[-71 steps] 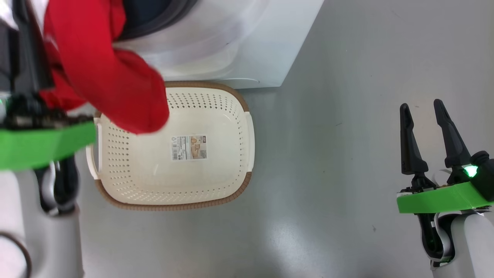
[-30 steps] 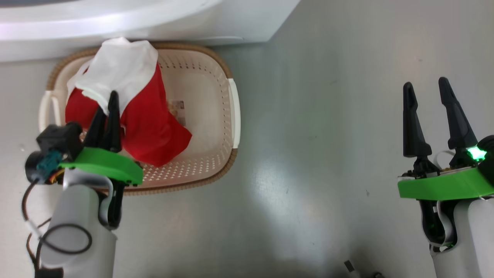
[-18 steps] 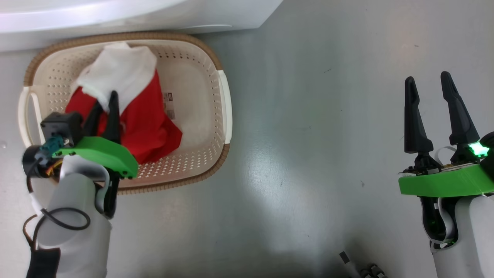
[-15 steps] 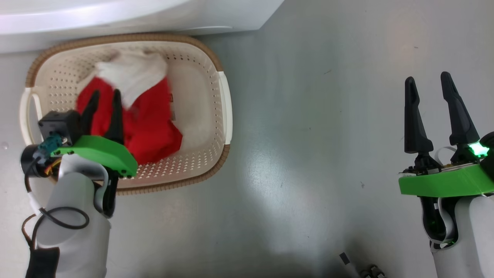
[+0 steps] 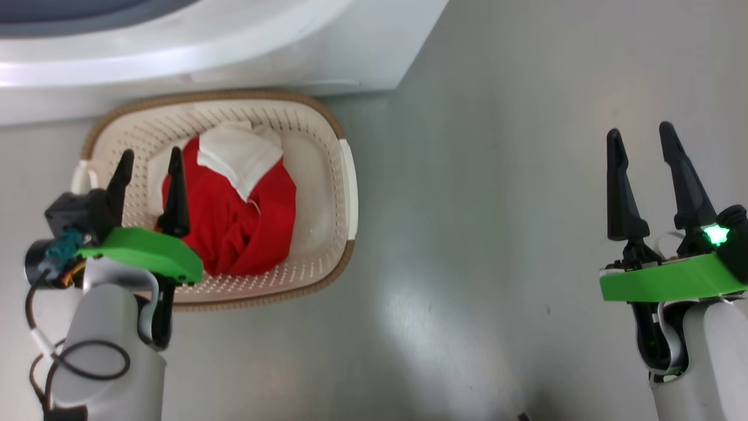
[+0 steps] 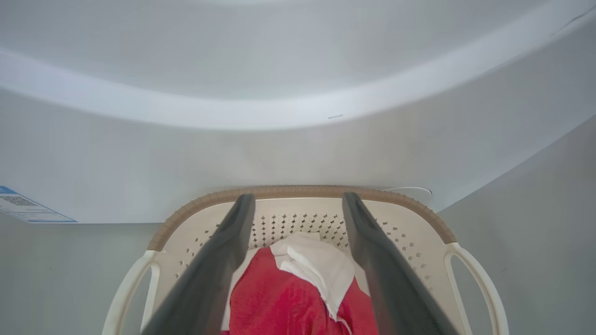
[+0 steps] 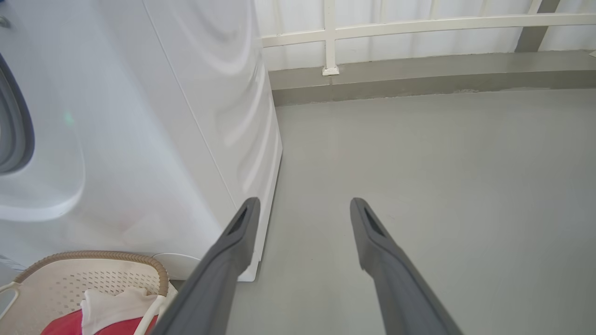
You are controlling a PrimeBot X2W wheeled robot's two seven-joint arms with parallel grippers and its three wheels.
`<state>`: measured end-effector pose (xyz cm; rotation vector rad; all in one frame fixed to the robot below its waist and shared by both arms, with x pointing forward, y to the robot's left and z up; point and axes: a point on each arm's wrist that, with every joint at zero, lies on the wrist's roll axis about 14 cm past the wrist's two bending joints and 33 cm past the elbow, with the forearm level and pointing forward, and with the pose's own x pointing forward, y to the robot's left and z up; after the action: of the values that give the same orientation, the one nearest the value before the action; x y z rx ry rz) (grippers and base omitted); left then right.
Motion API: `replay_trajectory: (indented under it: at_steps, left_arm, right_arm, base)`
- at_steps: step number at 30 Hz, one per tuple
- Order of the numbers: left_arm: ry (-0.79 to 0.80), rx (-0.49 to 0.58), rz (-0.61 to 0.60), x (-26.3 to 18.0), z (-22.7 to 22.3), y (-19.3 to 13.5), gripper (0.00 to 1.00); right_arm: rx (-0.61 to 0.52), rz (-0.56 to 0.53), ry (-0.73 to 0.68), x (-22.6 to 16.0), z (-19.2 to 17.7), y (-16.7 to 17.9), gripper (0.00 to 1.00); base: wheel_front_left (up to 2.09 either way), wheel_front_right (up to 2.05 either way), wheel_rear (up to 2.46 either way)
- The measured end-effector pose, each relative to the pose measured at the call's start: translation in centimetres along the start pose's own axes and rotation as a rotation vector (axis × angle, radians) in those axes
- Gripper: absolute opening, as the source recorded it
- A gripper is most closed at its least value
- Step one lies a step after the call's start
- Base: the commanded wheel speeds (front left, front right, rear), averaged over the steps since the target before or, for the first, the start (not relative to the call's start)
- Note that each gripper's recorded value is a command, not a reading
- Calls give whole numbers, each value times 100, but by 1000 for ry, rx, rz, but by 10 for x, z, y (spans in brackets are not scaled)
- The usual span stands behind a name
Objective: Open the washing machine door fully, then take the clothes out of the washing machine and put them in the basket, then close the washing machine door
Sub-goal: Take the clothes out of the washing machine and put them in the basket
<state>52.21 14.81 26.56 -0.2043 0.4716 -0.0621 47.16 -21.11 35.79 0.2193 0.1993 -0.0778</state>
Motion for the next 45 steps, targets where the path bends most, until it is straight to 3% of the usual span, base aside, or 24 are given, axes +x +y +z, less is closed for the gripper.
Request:
replay_trajectory:
  at_steps: [22, 33, 45]
  left_arm:
    - [-339, 14, 23, -101, 117, 1, 100]
    - [-448, 49, 22, -165, 141, -1, 100]
    - [-489, 57, 52, -221, 135, 7, 100]
  right_arm:
    - [8, 32, -79, -60, 51, 15, 100]
    - [-1, 42, -100, -100, 62, 18, 100]
    - [2, 43, -115, -136, 65, 16, 100]
  base:
    - [0, 0, 0]
    - [0, 0, 0]
    - [0, 0, 0]
